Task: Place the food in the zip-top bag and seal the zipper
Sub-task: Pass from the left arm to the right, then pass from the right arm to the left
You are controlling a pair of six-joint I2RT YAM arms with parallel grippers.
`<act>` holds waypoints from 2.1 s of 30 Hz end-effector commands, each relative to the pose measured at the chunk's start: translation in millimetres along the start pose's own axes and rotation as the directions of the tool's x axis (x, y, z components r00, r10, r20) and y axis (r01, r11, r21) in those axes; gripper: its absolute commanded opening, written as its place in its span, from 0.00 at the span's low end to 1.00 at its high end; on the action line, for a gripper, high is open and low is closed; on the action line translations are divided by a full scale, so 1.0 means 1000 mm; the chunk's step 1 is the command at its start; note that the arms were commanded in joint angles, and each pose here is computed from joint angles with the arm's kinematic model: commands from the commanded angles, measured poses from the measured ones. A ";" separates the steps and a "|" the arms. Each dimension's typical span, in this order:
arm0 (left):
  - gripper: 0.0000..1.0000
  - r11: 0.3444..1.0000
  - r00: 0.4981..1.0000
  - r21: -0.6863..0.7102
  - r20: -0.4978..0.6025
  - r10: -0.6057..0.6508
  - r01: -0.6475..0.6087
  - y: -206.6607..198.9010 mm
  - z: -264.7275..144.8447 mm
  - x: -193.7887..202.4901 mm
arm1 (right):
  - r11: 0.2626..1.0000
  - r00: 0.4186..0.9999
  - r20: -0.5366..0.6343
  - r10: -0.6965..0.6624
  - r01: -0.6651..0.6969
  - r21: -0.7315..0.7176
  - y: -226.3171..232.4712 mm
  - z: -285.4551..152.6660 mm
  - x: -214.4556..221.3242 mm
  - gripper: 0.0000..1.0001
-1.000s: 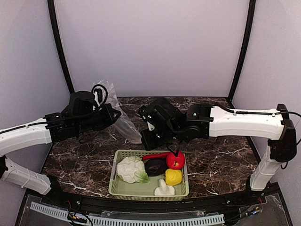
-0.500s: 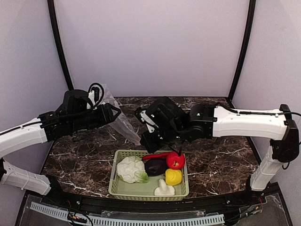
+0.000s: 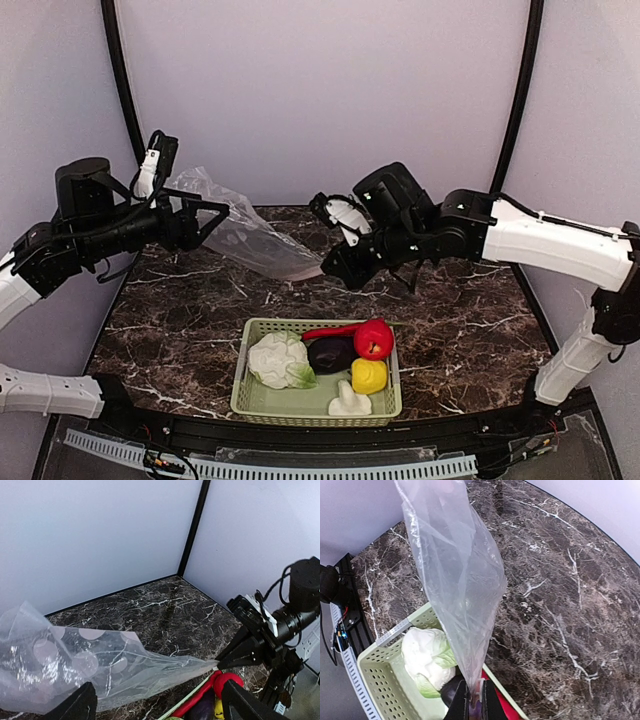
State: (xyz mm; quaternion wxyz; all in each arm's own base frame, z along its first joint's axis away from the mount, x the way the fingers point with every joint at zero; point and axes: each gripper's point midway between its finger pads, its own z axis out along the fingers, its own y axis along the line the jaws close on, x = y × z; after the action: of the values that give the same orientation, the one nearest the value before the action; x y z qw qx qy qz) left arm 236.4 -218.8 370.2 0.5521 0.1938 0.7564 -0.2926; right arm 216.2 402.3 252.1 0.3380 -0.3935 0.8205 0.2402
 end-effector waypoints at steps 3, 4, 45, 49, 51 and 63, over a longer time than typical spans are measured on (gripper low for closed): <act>0.87 0.962 0.974 0.188 -0.070 0.214 -0.198 -0.032 -0.001 0.006 | 0.995 0.996 -0.015 -0.084 0.084 0.047 -0.022 -0.030 -0.006 0.00; 0.87 0.955 0.974 0.220 -0.065 0.219 -0.200 -0.038 0.001 0.005 | 0.995 0.996 -0.025 -0.086 0.087 0.054 -0.025 -0.032 -0.003 0.00; 0.76 0.919 0.876 0.175 -0.281 0.391 -0.353 -0.078 0.105 0.136 | 0.995 0.990 -0.101 0.094 -0.098 -0.036 -0.008 -0.018 0.007 0.00; 0.75 0.918 0.873 0.187 -0.290 0.393 -0.351 -0.081 0.109 0.139 | 0.994 0.990 -0.101 0.100 -0.103 -0.033 -0.009 -0.018 0.007 0.00; 0.72 0.917 0.870 0.190 -0.295 0.394 -0.351 -0.083 0.112 0.140 | 0.994 0.990 -0.102 0.102 -0.106 -0.033 -0.009 -0.018 0.008 0.00; 0.02 0.940 0.889 0.166 -0.310 0.337 -0.298 -0.085 0.110 0.128 | 0.992 0.992 -0.039 0.123 -0.123 -0.006 -0.018 -0.030 0.003 0.15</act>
State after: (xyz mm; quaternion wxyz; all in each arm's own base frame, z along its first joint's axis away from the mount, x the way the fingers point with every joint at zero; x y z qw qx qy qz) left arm 224.8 -362.9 228.8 0.4410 0.4098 0.7738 -0.1972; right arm 211.2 378.1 251.5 0.2747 -0.3695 0.8531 0.2455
